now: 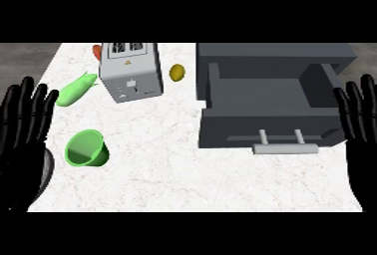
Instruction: Pick up the cup, place it into the drawer and close the drawer
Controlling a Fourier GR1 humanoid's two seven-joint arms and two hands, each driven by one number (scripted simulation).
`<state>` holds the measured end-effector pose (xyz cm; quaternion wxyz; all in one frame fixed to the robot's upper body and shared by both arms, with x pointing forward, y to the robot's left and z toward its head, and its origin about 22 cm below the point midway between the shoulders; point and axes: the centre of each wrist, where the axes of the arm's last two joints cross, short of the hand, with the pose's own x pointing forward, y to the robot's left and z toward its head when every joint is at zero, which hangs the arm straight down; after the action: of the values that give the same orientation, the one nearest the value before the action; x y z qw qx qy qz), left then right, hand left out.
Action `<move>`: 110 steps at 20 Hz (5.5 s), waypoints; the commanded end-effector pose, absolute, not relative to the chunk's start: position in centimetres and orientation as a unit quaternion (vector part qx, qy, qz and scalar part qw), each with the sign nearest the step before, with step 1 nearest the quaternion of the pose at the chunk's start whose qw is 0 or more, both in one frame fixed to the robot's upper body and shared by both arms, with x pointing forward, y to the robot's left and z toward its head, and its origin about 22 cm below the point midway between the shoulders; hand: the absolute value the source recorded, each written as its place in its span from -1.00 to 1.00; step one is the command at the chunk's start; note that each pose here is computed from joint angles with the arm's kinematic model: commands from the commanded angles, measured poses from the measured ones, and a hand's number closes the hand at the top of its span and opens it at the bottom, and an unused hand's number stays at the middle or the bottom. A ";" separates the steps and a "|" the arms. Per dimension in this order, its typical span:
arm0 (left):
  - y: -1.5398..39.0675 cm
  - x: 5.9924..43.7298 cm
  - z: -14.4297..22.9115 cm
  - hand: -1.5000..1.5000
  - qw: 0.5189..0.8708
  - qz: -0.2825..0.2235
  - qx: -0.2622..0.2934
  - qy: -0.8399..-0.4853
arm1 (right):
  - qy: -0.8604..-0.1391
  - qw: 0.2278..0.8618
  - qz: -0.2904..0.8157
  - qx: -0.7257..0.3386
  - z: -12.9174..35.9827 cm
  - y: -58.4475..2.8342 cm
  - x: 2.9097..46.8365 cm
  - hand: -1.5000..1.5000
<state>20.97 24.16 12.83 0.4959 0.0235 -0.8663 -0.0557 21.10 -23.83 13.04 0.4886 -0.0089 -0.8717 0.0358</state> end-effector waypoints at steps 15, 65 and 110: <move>30.6 19.3 7.6 -1.00 0.586 0.003 -0.139 -0.798 | -0.848 0.522 0.080 -0.039 13.3 -23.7 21.8 -1.00; 38.6 22.8 -13.8 -1.00 0.646 0.039 0.023 -0.762 | -0.846 0.523 0.098 -0.016 10.5 -26.2 23.6 -1.00; 30.9 27.4 -13.6 1.00 0.523 0.157 -0.094 -0.832 | -0.843 0.528 0.099 -0.023 10.5 -25.4 24.1 -1.00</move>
<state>28.05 32.28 -12.69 0.5951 -0.0863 -0.7892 0.1251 23.79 -26.51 11.08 0.5270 -0.0215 -0.8430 0.1054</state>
